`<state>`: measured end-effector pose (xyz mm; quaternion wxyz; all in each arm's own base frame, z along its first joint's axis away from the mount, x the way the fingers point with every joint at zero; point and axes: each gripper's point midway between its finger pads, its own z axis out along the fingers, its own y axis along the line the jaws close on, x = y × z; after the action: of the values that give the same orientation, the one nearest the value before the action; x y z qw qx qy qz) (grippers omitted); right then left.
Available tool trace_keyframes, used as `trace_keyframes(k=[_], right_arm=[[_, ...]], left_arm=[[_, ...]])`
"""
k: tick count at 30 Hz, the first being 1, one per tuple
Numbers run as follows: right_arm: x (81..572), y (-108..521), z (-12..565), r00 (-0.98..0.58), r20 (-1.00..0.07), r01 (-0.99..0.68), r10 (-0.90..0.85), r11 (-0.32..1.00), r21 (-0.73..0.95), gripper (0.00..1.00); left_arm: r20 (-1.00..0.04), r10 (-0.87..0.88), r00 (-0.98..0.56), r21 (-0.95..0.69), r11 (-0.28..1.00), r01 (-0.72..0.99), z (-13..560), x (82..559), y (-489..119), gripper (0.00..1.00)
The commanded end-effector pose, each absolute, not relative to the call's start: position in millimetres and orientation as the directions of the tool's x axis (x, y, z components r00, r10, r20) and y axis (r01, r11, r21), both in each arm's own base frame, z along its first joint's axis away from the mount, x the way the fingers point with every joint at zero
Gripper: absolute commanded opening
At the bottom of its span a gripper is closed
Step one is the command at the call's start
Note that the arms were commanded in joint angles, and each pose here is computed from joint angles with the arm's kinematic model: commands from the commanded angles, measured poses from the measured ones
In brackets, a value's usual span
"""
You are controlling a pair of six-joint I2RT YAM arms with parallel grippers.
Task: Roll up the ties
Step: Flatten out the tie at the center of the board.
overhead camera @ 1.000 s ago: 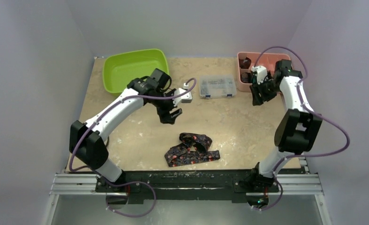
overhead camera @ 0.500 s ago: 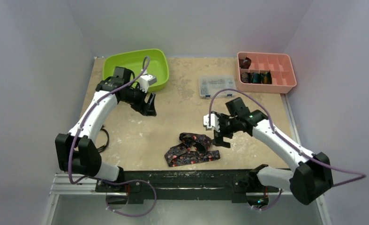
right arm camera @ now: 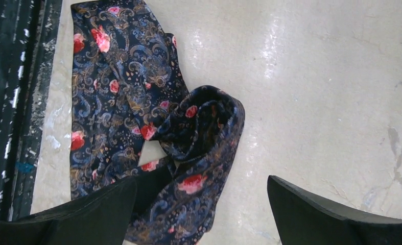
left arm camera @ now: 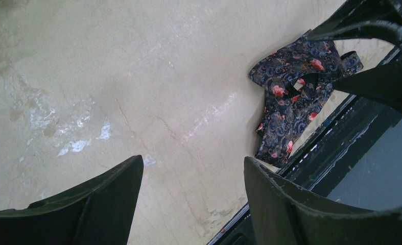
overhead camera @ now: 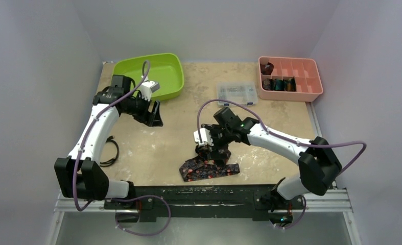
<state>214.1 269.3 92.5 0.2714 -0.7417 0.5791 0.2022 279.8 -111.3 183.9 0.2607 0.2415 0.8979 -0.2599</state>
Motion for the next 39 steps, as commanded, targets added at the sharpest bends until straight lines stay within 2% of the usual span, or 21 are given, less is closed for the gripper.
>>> trace_keyframes(k=[1,5,8,14,16,19,22,25,28,32,39], right_arm=[[228.5,279.2,74.6,0.203,-0.582,-0.97,-0.787,-0.081,-0.23,0.97],[241.1,277.1,56.7,0.159,-0.551,-0.97,-0.819,-0.024,-0.243,0.87],[249.2,273.3,40.7,0.142,-0.517,-0.966,-0.844,-0.004,-0.258,0.76],[275.2,240.6,28.3,0.005,-0.476,-0.969,-0.88,0.114,-0.22,0.14],[289.8,230.2,37.1,-0.051,-0.484,-0.968,-0.873,0.163,-0.191,0.0],[305.1,200.2,35.1,-0.181,-0.453,-0.961,-0.873,0.254,-0.107,0.0],[303.7,157.1,22.1,-0.321,-0.368,-0.938,-0.873,0.347,-0.005,0.0],[290.2,121.0,12.5,-0.397,-0.289,-0.913,-0.871,0.408,0.026,0.0],[273.2,85.5,4.5,-0.486,-0.205,-0.872,-0.85,0.487,0.049,0.0],[261.2,58.2,-1.5,-0.584,-0.148,-0.811,-0.798,0.576,0.098,0.0],[239.8,34.9,-9.3,-0.681,-0.076,-0.726,-0.729,0.658,0.2,0.0]], left_arm=[[-0.623,0.25,-0.741,-0.358,0.751,0.555,194.1,279.0,-110.0,0.71],[-0.651,0.236,-0.722,-0.355,0.745,0.564,201.4,277.7,-111.8,0.71],[-0.657,0.237,-0.716,-0.36,0.736,0.574,205.3,274.5,-112.9,0.71],[-0.719,0.256,-0.646,-0.328,0.694,0.64,210.9,267.6,-117.3,0.71],[-0.73,0.272,-0.627,-0.33,0.663,0.672,210.8,264.7,-121.1,0.7],[-0.745,0.392,-0.539,-0.255,0.579,0.774,205.3,252.1,-135.6,0.69],[-0.715,0.62,-0.323,-0.056,0.409,0.911,183.1,231.0,-159.5,0.68],[-0.682,0.718,-0.136,0.061,0.241,0.969,162.4,218.6,-188.4,0.68],[-0.655,0.755,-0.019,0.076,0.091,0.993,153.2,213.2,-225.2,0.66],[-0.667,0.739,0.089,0.071,-0.057,0.996,154.3,208.5,-292.6,0.65],[-0.676,0.693,0.252,0.062,-0.288,0.956,130.1,156.9,-395.9,0.66]])
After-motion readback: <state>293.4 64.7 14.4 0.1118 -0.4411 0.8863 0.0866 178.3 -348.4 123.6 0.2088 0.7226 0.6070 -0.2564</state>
